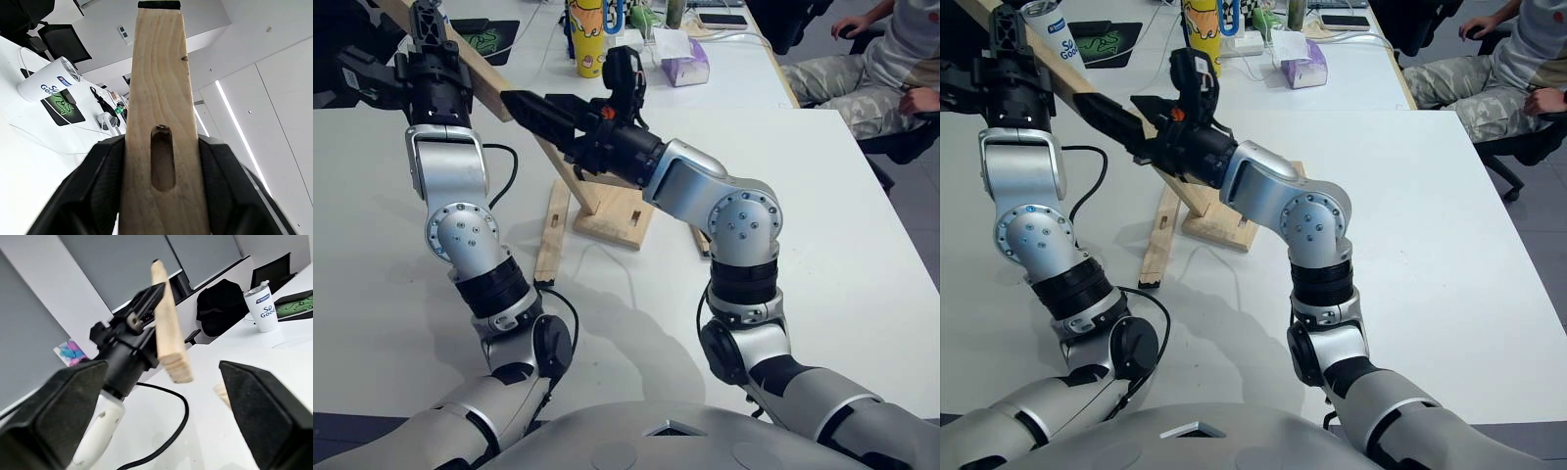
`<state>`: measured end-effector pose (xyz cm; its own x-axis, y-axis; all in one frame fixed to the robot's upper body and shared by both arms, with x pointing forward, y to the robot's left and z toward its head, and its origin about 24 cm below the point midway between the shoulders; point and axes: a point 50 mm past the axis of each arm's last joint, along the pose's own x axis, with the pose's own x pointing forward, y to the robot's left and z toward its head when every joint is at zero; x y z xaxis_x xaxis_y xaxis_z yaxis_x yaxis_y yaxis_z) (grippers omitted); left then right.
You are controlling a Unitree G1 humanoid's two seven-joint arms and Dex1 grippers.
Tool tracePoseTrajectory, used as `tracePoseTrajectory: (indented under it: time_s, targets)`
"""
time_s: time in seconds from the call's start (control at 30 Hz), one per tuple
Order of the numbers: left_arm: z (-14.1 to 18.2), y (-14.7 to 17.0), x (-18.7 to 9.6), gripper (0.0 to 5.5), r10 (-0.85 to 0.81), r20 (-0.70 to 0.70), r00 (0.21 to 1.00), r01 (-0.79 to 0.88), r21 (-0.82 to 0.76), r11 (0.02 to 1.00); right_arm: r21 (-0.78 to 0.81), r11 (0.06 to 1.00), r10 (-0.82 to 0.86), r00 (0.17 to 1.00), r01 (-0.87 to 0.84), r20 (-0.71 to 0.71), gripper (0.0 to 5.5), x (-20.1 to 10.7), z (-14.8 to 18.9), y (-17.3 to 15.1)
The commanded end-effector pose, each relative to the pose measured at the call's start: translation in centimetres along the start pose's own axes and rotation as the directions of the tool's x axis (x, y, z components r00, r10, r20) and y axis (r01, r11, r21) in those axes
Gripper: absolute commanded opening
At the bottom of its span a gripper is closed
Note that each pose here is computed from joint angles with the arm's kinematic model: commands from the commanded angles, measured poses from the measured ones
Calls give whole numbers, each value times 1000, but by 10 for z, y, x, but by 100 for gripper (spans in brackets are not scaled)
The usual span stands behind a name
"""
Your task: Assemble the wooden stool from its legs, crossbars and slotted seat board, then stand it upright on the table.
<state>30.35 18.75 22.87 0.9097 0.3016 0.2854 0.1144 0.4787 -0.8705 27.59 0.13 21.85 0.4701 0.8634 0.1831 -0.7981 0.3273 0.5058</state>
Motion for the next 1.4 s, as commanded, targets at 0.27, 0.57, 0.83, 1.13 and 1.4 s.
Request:
tracePoseTrajectory:
  time_s: [0.27,0.57,0.83,1.13,1.4]
  targets:
    - [-13,-11,2,206,-19,-43,999,16,-62,998,-10,1000,-19,1000,19,7,422,22,-8,-4]
    - [-20,-9,2,206,-8,-73,997,3,-73,997,-14,1000,1,1000,-1,29,348,33,-6,-1]
    - [-24,-10,1,206,-6,-81,997,0,-69,998,-45,997,60,998,-58,31,214,42,-5,14]
    - [-28,-12,-1,206,-11,-93,996,5,-64,998,-76,996,59,997,-56,41,119,46,-2,16]
    - [-29,-11,-2,206,-4,-97,995,-1,-54,999,-85,996,34,997,-28,67,117,46,2,12]
